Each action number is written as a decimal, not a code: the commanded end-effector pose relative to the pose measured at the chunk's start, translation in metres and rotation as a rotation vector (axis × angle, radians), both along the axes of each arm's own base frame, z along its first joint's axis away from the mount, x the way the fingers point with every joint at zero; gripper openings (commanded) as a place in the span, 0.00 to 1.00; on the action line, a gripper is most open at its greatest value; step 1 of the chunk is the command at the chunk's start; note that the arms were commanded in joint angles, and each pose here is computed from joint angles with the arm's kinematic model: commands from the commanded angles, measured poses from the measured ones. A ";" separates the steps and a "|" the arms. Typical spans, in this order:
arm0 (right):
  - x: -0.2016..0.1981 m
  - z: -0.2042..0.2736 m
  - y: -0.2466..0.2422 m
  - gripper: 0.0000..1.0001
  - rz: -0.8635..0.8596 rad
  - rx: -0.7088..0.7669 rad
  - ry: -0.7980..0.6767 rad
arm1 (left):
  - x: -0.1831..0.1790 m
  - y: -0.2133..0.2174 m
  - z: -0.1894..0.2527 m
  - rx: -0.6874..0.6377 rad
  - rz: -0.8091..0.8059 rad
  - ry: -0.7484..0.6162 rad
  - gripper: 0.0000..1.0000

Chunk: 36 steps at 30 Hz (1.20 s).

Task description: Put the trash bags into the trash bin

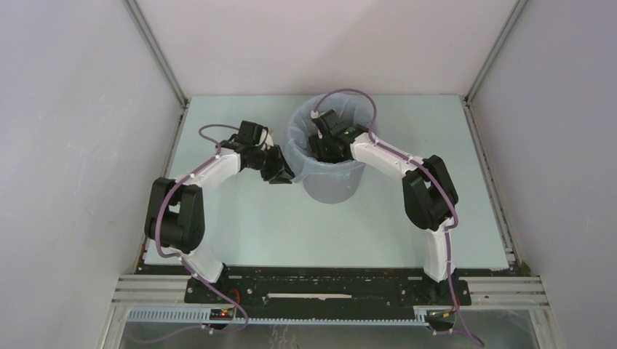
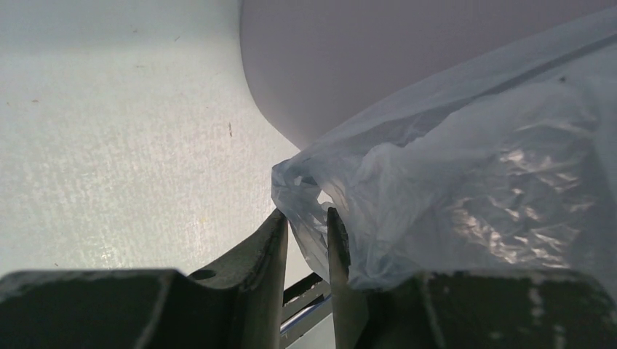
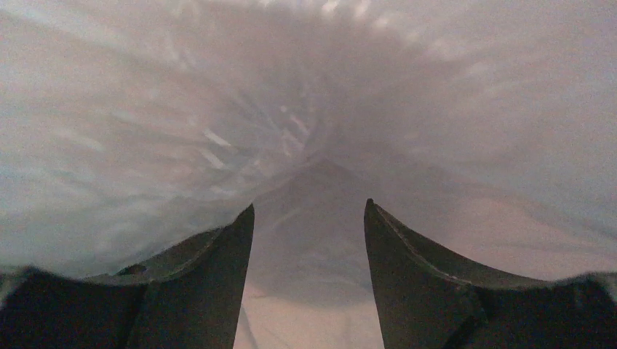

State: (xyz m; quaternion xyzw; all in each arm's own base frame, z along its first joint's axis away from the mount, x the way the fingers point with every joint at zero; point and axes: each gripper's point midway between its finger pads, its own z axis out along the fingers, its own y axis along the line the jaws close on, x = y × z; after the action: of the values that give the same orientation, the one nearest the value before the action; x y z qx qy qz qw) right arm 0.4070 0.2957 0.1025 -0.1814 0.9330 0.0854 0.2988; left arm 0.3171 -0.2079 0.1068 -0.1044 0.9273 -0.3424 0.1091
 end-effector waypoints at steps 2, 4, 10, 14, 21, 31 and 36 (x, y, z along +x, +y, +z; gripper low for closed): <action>0.004 -0.019 0.009 0.66 -0.022 0.040 -0.015 | 0.017 -0.008 0.023 -0.031 -0.020 -0.064 0.31; 0.004 -0.018 0.010 0.66 -0.016 0.038 -0.008 | 0.018 -0.009 0.024 -0.032 -0.019 -0.067 0.31; 0.009 0.034 0.008 0.68 -0.028 0.082 -0.043 | 0.019 -0.009 0.026 -0.033 -0.018 -0.071 0.32; -0.001 0.074 0.009 0.73 -0.019 0.118 -0.056 | 0.019 -0.007 0.026 -0.023 -0.017 -0.082 0.35; -0.019 0.124 -0.001 0.81 -0.025 0.169 -0.071 | 0.012 0.002 0.022 0.026 -0.013 -0.094 0.43; -0.041 0.223 -0.031 0.86 -0.042 0.218 -0.199 | -0.004 0.032 0.073 0.120 0.060 -0.230 0.67; -0.067 0.278 -0.056 0.88 -0.055 0.315 -0.270 | -0.026 0.055 0.109 0.160 0.135 -0.313 0.86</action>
State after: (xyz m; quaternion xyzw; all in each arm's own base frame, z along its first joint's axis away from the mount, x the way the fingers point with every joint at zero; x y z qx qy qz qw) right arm 0.3696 0.2696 0.3080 -0.1407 0.8950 0.1616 0.3912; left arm 0.3051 -0.1761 0.1804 -0.0947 0.9220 -0.2987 0.2274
